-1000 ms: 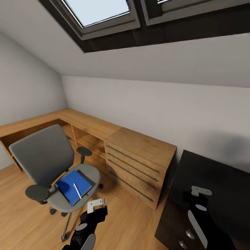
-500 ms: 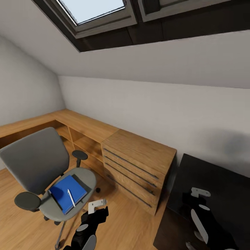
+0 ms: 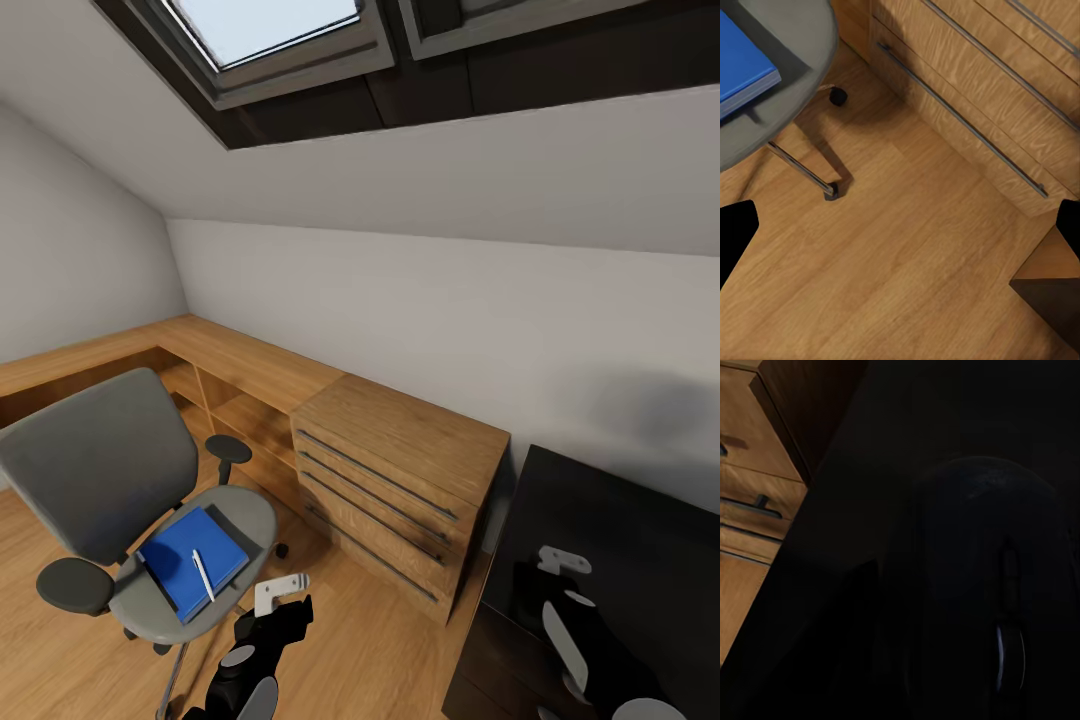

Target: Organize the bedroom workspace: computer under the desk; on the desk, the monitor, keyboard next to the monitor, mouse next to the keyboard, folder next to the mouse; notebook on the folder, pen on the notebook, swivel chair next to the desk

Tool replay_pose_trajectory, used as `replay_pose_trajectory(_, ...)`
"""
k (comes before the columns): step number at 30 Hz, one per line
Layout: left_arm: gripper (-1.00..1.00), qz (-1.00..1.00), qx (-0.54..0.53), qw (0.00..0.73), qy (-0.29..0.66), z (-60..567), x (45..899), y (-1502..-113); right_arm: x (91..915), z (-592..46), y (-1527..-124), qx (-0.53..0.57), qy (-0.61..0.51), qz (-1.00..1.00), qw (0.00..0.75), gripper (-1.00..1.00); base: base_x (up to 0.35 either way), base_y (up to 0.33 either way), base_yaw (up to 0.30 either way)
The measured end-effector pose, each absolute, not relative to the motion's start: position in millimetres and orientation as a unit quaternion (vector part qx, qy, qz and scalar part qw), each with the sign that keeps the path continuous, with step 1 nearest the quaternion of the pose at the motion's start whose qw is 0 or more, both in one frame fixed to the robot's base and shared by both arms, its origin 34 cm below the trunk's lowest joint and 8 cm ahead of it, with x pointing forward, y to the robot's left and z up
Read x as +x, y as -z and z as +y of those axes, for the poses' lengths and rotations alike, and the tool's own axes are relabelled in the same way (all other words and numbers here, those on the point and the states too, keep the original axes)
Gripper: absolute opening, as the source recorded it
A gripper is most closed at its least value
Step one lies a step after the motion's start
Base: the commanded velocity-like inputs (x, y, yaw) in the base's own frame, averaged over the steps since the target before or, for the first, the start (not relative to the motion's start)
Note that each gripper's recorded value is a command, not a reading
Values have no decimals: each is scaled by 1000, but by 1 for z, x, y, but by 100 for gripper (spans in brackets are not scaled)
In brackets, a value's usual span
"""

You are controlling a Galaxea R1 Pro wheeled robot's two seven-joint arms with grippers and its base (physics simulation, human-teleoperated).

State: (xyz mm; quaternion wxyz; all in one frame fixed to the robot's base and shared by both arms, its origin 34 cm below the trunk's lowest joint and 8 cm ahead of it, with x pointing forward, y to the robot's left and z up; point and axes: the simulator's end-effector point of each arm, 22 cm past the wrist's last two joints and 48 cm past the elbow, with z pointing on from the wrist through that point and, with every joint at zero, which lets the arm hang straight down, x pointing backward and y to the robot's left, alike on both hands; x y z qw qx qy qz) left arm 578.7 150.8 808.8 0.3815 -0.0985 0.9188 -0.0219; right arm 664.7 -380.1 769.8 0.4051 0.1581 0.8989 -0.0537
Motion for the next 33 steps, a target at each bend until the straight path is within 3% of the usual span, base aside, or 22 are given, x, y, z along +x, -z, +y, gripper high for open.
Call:
replay_pose_trajectory(5,100,919,-99,381,22,151,578,-809,659,-379,-762,160,53,903,395,-100,0,0,0)
replay_pose_trajectory(6,100,919,-99,381,23,151,578,-809,659,-379,-761,160,53,903,395,100,0,0,0)
replay_pose_trajectory(20,100,918,-98,383,20,151,577,-822,674,-383,-798,160,55,882,440,100,0,0,0)
replay_pose_trajectory(25,100,919,-98,382,20,152,575,-824,711,-380,-875,152,46,842,515,100,0,0,0)
replay_pose_trajectory(33,100,919,-97,383,18,153,575,-824,676,-339,-919,133,12,834,536,100,0,0,0)
